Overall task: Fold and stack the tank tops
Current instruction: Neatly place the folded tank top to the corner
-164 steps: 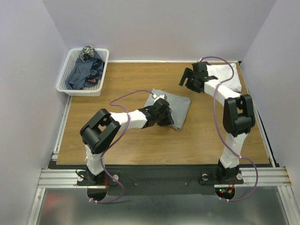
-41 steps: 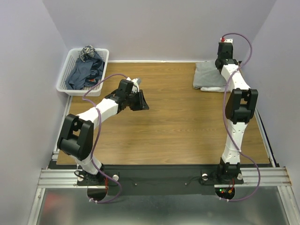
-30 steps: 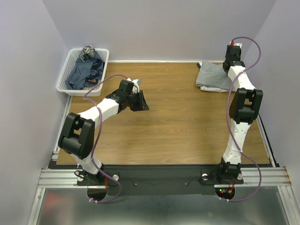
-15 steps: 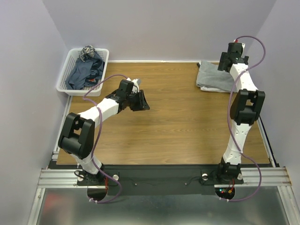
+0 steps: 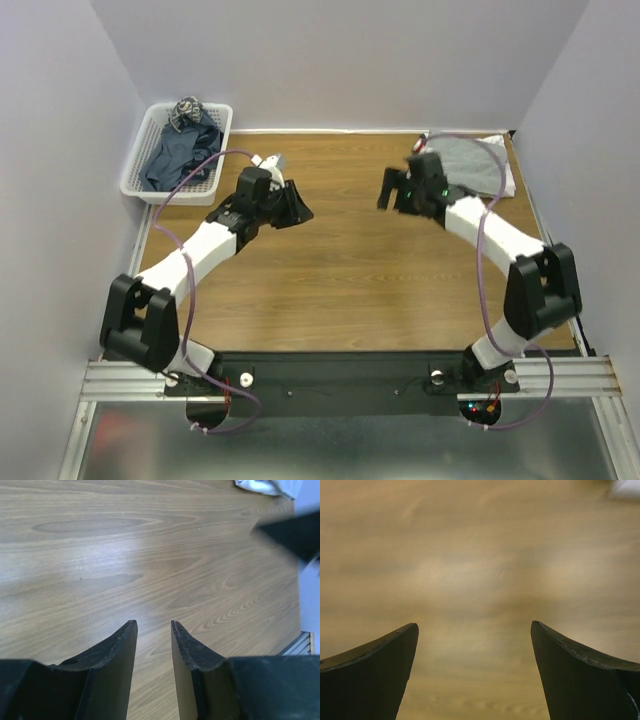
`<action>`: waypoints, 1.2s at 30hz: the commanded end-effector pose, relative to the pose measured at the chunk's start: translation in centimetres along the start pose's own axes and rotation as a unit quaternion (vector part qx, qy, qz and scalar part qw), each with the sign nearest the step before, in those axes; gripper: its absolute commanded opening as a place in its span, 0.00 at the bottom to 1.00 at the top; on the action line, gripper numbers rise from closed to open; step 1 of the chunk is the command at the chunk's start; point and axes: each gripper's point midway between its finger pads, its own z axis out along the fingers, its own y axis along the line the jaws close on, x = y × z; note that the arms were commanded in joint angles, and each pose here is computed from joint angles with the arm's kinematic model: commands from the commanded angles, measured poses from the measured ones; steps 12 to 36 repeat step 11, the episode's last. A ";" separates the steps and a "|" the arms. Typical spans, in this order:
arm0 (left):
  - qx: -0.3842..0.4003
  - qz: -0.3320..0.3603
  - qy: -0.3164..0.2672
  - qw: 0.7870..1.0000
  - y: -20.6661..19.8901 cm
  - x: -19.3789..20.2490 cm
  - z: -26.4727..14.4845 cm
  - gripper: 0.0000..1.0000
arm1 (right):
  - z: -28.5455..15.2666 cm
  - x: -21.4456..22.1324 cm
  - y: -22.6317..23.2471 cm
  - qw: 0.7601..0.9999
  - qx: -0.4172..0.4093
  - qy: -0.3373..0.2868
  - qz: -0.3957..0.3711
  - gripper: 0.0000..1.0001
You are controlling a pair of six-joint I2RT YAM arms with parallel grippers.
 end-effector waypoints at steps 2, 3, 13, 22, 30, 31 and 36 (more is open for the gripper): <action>-0.004 -0.008 -0.058 0.998 -0.1 -0.2 -3.2 0.45 | -6.5 2.1 4.1 0.991 -0.112 -0.050 0.055 1.00; -0.011 -0.009 -0.065 0.998 0.2 -0.1 -3.5 0.45 | -6.6 3.9 3.0 0.992 -0.105 -0.040 0.055 1.00; -0.029 -0.015 -0.084 0.996 1.6 2.0 -5.6 0.45 | -11.8 4.4 -0.3 0.989 -0.096 -0.102 0.048 1.00; -0.029 -0.015 -0.084 0.996 1.6 2.0 -5.6 0.45 | -11.8 4.4 -0.3 0.989 -0.096 -0.102 0.048 1.00; -0.029 -0.015 -0.084 0.996 1.6 2.0 -5.6 0.45 | -11.8 4.4 -0.3 0.989 -0.096 -0.102 0.048 1.00; -0.029 -0.015 -0.084 0.996 1.6 2.0 -5.6 0.45 | -11.8 4.4 -0.3 0.989 -0.096 -0.102 0.048 1.00; -0.029 -0.015 -0.084 0.996 1.6 2.0 -5.6 0.45 | -11.8 4.4 -0.3 0.989 -0.096 -0.102 0.048 1.00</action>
